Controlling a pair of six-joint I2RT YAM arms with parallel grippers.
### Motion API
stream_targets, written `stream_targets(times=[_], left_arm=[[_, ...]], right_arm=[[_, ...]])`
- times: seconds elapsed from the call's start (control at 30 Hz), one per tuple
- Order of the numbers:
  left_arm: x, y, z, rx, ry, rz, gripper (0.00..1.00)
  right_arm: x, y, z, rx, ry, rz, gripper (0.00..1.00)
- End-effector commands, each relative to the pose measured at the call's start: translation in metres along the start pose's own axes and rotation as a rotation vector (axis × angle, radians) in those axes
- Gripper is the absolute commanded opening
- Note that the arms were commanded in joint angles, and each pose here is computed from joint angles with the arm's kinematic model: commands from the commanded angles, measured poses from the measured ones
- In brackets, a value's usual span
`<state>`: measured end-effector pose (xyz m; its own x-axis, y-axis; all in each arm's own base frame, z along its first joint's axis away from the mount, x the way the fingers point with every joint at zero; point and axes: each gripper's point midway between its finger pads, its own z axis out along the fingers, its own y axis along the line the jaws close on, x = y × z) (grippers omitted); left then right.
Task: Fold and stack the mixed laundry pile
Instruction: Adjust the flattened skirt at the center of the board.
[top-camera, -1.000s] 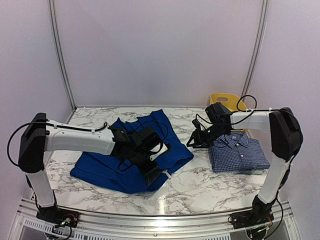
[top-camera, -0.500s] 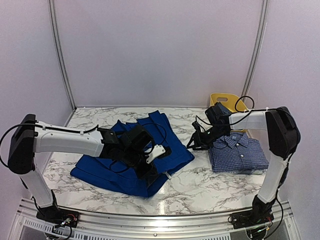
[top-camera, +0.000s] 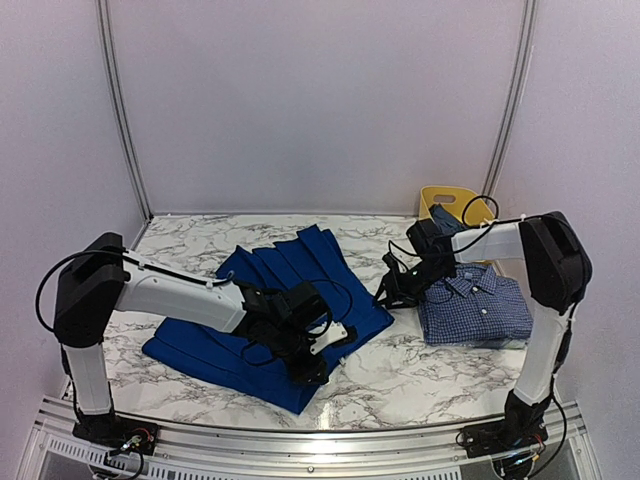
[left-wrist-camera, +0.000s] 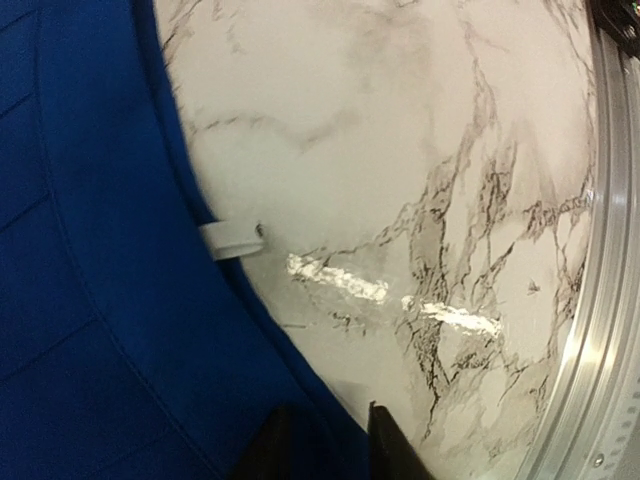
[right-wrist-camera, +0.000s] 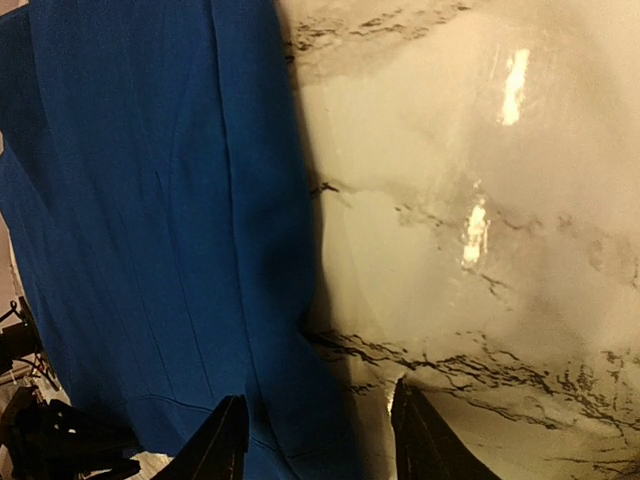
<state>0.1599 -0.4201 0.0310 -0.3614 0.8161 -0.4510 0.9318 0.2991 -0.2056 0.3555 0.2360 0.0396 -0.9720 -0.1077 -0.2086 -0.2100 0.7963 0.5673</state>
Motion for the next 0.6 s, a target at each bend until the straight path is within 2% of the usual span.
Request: stream_targets(times=[0.0, 0.1, 0.13, 0.2, 0.3, 0.43, 0.57], left_arm=[[-0.017, -0.001, -0.013, -0.009, -0.036, -0.031, 0.46], [-0.032, 0.016, -0.052, -0.049, -0.136, -0.159, 0.92], [-0.036, 0.025, -0.069, -0.075, -0.186, -0.201, 0.98], [-0.04, 0.047, -0.104, -0.126, -0.29, -0.31, 0.99], [-0.027, 0.089, -0.146, -0.216, -0.415, -0.51, 0.99], [0.012, 0.126, -0.167, -0.297, -0.455, -0.709, 0.99], [0.055, 0.149, -0.17, -0.35, -0.453, -0.89, 0.99]], right_arm=[[-0.007, -0.006, 0.0, 0.071, -0.002, -0.044, 0.48], [-0.005, -0.006, 0.006, 0.097, 0.023, -0.066, 0.5], [-0.002, -0.006, 0.011, 0.096, 0.042, -0.073, 0.49], [0.007, -0.008, 0.025, 0.104, 0.082, -0.088, 0.44], [0.017, -0.019, 0.045, 0.158, 0.13, -0.121, 0.25], [0.004, -0.034, 0.056, 0.264, 0.112, -0.157, 0.0], [-0.042, -0.049, 0.05, 0.425, -0.001, -0.194, 0.0]])
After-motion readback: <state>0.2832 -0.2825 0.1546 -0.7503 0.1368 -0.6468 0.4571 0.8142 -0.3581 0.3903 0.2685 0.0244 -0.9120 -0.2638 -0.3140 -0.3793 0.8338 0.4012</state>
